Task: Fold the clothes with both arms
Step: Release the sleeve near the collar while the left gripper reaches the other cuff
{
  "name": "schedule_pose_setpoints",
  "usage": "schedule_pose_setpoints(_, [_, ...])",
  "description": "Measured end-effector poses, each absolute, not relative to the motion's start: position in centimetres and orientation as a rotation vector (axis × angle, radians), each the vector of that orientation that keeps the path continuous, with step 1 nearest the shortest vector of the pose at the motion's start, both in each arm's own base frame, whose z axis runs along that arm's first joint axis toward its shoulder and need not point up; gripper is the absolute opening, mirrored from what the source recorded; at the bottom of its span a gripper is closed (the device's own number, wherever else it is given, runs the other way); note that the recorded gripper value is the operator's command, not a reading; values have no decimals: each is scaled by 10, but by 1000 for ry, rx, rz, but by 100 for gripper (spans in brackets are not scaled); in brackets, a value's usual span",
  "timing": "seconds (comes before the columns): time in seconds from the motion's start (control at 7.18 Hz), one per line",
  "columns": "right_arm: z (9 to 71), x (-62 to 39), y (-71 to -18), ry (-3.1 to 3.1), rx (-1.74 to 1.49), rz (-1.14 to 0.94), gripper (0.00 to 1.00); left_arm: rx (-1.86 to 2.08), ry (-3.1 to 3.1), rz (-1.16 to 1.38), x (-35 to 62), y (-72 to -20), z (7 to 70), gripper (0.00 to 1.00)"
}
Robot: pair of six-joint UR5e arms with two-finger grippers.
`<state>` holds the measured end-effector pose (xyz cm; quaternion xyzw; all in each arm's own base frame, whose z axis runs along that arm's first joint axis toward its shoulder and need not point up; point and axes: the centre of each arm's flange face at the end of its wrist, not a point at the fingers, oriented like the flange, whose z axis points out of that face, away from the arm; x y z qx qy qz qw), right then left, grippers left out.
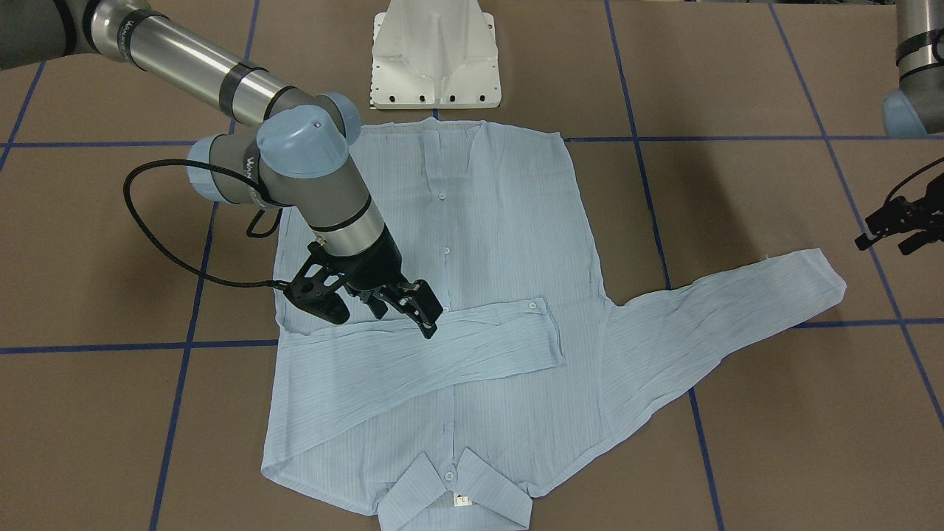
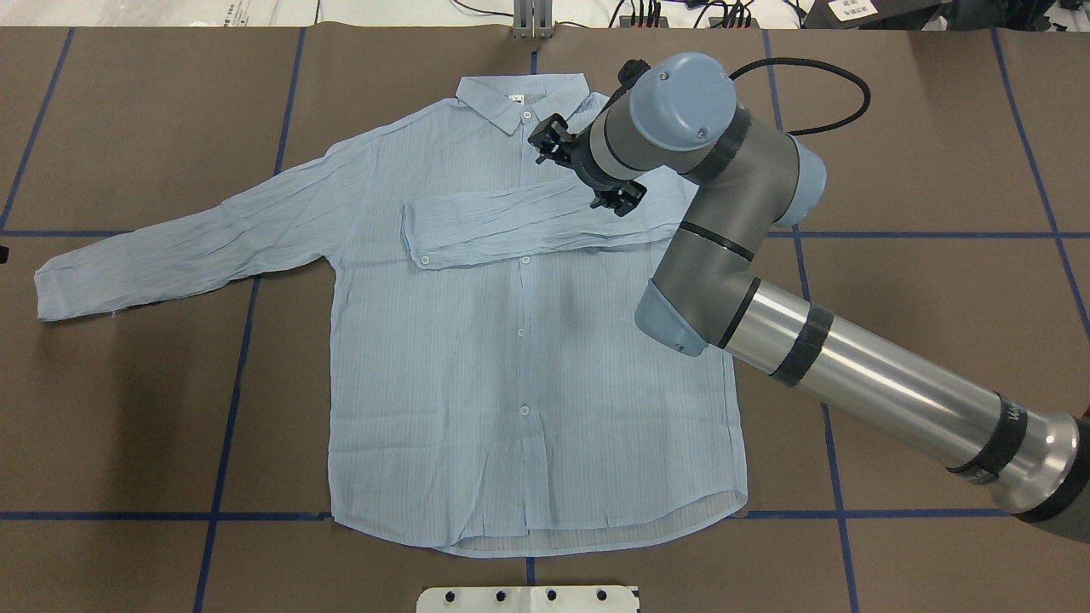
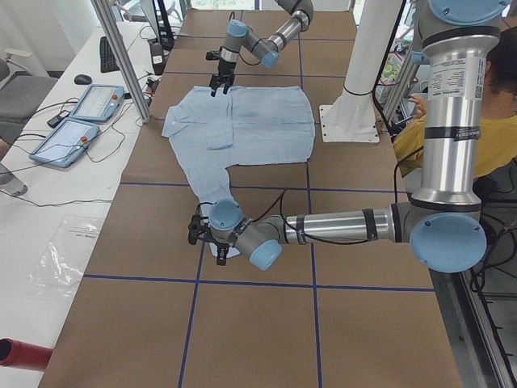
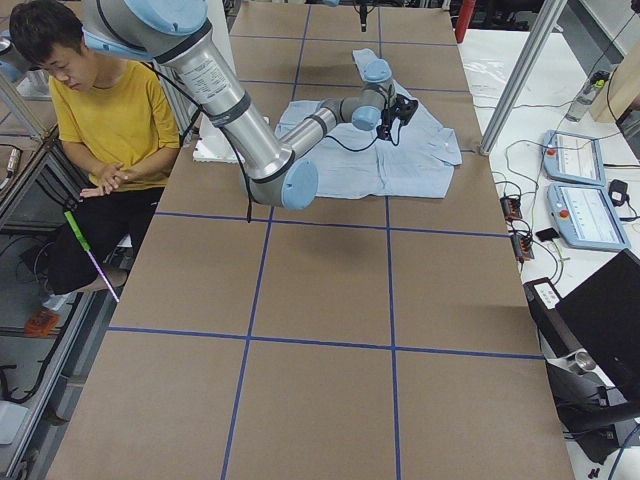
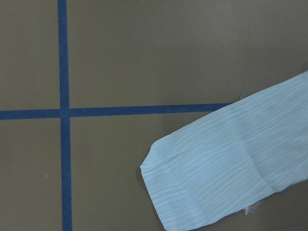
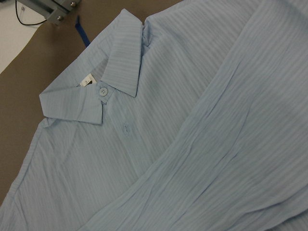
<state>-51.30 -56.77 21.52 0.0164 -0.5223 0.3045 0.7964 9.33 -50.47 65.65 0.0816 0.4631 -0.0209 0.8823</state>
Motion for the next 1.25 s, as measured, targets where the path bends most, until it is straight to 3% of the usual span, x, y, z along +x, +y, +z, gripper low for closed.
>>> schedule_pose_setpoints(0.42, [236,-503,-562,-1108,46,643,100,173,924,-38,130,-545,660,87])
schedule_pose_setpoints(1.25, [243,-500,-559,-1106,42,640,100,119,903,6,166,-538,680,78])
